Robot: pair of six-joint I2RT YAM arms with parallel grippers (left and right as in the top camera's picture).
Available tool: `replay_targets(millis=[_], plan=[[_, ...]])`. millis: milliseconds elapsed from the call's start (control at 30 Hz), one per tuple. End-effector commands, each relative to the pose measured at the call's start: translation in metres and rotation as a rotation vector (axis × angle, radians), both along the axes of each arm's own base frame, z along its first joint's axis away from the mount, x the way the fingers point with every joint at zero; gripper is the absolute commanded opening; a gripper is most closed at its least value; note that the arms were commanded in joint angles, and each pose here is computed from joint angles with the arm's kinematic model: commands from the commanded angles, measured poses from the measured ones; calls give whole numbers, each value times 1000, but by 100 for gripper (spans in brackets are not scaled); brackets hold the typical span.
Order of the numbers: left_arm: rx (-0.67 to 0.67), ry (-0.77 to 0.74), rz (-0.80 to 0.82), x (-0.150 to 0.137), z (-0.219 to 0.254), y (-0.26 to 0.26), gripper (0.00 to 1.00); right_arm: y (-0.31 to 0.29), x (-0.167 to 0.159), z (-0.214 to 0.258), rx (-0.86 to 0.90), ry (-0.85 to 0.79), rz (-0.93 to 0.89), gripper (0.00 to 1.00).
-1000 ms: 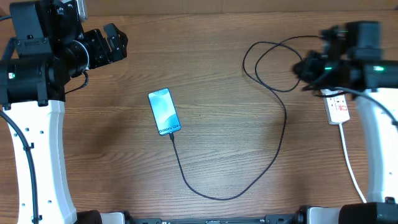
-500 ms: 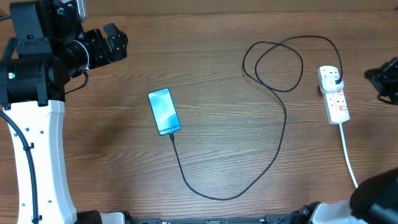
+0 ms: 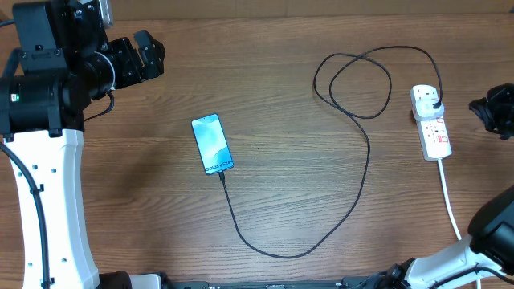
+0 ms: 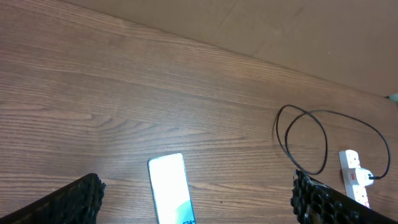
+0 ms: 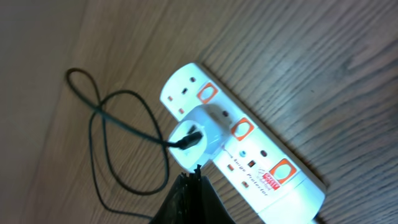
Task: Plug charger to phone and switch on socket
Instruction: 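Move the right gripper over the power strip's orange switch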
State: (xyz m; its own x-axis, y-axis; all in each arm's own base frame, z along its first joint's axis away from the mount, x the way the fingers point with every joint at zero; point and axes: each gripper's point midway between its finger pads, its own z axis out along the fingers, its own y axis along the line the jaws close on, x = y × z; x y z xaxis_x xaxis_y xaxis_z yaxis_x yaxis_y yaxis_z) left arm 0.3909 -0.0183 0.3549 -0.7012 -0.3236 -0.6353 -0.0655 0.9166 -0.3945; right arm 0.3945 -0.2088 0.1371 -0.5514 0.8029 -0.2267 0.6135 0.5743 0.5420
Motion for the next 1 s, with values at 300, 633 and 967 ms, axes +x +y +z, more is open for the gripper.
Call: replay_targets(millis=[300,633,967], plan=[[1,1,-13,1,-1,-1,100,-13,3,-61,49,131,-67,4],[1,0,-13,1,-1,-1,100,-10,13,-81,95,117,-48,4],[1,1,-13,1,-1,-1,100,-10,18,-80,56,90,-1,4]])
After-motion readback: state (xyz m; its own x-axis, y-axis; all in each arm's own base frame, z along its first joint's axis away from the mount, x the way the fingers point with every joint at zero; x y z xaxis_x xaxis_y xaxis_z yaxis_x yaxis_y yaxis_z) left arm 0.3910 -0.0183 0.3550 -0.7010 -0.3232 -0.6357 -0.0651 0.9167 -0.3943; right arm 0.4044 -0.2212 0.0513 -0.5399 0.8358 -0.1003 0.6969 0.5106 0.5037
